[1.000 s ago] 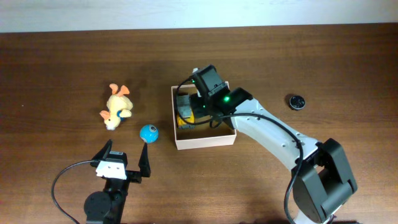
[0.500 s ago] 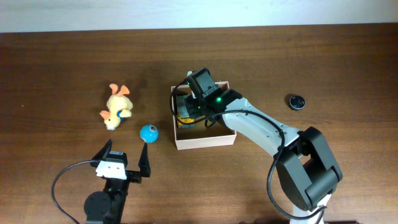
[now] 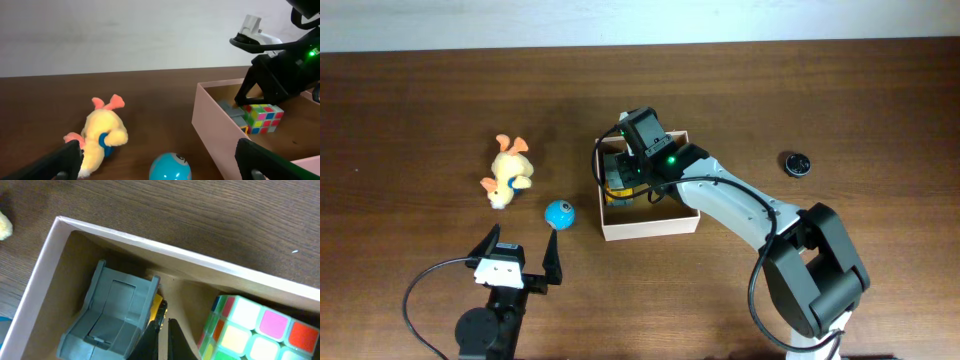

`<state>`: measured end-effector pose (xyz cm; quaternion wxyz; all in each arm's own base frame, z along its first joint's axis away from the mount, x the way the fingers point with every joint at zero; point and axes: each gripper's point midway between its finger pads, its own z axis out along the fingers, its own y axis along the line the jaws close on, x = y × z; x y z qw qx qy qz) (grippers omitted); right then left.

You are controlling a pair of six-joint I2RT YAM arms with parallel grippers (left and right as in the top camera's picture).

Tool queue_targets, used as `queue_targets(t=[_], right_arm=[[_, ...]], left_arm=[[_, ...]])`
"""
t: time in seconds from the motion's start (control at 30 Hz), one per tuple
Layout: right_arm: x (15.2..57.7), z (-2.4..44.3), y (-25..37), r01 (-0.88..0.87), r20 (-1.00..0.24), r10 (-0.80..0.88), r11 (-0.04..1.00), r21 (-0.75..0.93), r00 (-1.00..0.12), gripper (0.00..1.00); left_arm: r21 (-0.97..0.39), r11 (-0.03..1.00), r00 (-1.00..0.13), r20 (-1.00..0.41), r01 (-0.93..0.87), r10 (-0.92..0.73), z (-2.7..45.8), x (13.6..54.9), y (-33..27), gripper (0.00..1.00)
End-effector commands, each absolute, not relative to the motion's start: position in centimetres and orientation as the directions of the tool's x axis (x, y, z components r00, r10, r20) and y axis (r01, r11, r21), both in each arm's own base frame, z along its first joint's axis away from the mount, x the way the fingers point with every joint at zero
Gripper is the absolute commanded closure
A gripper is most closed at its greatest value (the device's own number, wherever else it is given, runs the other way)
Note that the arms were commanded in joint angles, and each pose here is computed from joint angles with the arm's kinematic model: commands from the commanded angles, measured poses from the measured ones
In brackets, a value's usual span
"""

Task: Pack container
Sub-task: 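Lower the Rubik's cube into the box's right side with the right gripper, then open the right gripper, release the cube, and lift out of the box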

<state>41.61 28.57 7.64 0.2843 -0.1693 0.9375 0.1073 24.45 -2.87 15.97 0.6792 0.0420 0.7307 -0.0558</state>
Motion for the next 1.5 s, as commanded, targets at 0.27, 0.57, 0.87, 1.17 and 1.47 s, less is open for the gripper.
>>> queue_targets(t=[0.27, 0.57, 0.87, 1.17, 1.47], right_arm=[[42.5, 6.1, 27.8, -0.344, -0.565, -0.264, 0.938, 0.039, -0.782, 0.96], [42.7, 4.9, 26.3, -0.303, -0.543, -0.275, 0.952, -0.041, -0.793, 0.96], [43.0, 3.9, 24.3, -0.269, -0.508, -0.263, 0.961, -0.063, -0.82, 0.96], [43.4, 4.0, 23.6, -0.253, -0.51, -0.251, 0.965, -0.066, -0.823, 0.96], [44.1, 4.4, 24.1, -0.254, -0.543, -0.243, 0.966, -0.055, -0.804, 0.95]], left_arm=[[-0.009, 0.99, -0.069, -0.998, 0.141, 0.0, 15.9, 24.4, -2.9, 0.01], [-0.009, 0.99, -0.069, -0.998, 0.141, 0.0, 15.9, 24.4, -2.9, 0.01], [-0.009, 0.99, -0.069, -0.998, 0.141, 0.0, 15.9, 24.4, -2.9, 0.01], [-0.009, 0.99, -0.069, -0.998, 0.141, 0.0, 15.9, 24.4, -2.9, 0.01], [-0.009, 0.99, -0.069, -0.998, 0.141, 0.0, 15.9, 24.4, -2.9, 0.01]])
